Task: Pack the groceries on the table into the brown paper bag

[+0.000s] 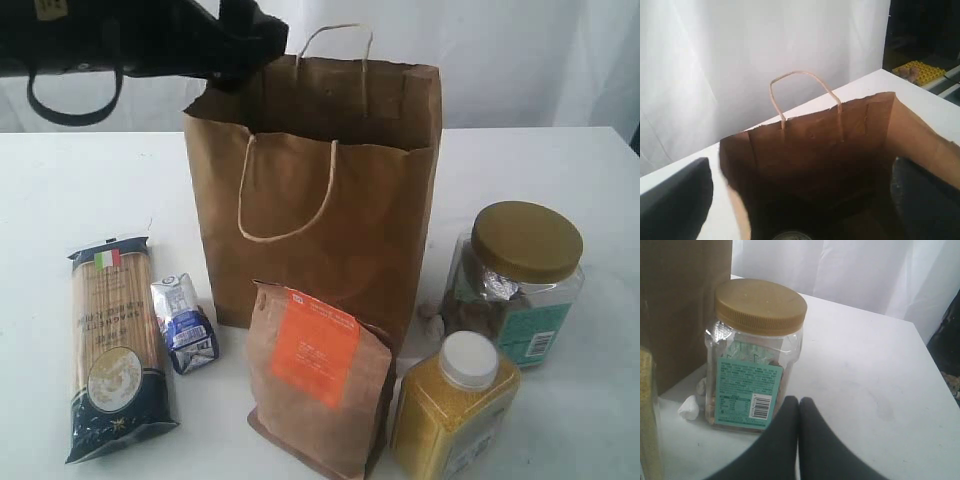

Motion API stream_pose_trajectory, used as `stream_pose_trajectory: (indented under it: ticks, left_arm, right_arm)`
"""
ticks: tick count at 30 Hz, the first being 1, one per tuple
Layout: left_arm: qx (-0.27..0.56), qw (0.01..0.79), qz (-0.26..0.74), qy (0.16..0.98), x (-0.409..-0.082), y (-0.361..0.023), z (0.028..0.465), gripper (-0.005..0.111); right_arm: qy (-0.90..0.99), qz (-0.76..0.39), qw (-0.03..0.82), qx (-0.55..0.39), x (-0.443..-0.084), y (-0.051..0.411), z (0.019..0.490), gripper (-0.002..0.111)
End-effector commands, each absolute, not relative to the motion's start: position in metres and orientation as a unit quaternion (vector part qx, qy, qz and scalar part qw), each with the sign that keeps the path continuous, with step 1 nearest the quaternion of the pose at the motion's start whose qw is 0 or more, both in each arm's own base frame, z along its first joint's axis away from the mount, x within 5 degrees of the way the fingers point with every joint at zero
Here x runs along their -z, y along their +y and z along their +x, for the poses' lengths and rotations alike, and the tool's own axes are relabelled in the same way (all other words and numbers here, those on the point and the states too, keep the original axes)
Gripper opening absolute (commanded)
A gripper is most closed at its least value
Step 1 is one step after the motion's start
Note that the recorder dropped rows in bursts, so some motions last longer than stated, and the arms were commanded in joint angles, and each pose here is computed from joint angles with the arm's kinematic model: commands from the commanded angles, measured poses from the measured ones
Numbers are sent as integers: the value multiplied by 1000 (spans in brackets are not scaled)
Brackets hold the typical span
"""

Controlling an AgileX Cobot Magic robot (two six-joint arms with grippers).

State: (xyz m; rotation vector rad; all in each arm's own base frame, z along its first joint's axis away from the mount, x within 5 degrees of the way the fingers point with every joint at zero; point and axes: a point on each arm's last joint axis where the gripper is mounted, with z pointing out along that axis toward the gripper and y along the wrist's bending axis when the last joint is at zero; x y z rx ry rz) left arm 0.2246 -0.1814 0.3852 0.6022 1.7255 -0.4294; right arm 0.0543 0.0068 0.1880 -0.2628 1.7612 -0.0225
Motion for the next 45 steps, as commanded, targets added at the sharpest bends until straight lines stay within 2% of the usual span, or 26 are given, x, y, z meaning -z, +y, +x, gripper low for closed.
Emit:
stream_pose_trajectory:
  ticks: [1, 12, 16, 19, 26, 31, 37, 45]
  left_arm:
    - [181, 593, 258, 740, -386, -167, 208, 95]
    - [133, 597, 255, 749, -389, -112, 154, 95]
    - [120, 585, 247, 763, -377, -93, 135, 90]
    - [118, 574, 241, 773, -365, -81, 122, 79]
    - [162, 504, 218, 820, -309, -73, 104, 42]
    - [181, 471, 203, 839, -270, -75, 100, 23]
    - [229, 531, 221, 785, -254, -82, 100, 21]
    - [216, 571, 247, 752, -228, -79, 96, 21]
  right_arm:
    - [767, -112, 632, 12, -187, 6, 54, 0]
    - [767, -112, 632, 12, -187, 6, 54, 0]
    - [767, -112, 632, 12, -187, 6, 54, 0]
    - [767, -112, 632, 12, -187, 6, 54, 0]
    - [767, -112, 632, 12, -187, 6, 54, 0]
    - [767, -112, 632, 12, -187, 6, 54, 0]
    - [767, -112, 632, 12, -187, 6, 54, 0]
    - [767, -112, 632, 12, -187, 6, 54, 0]
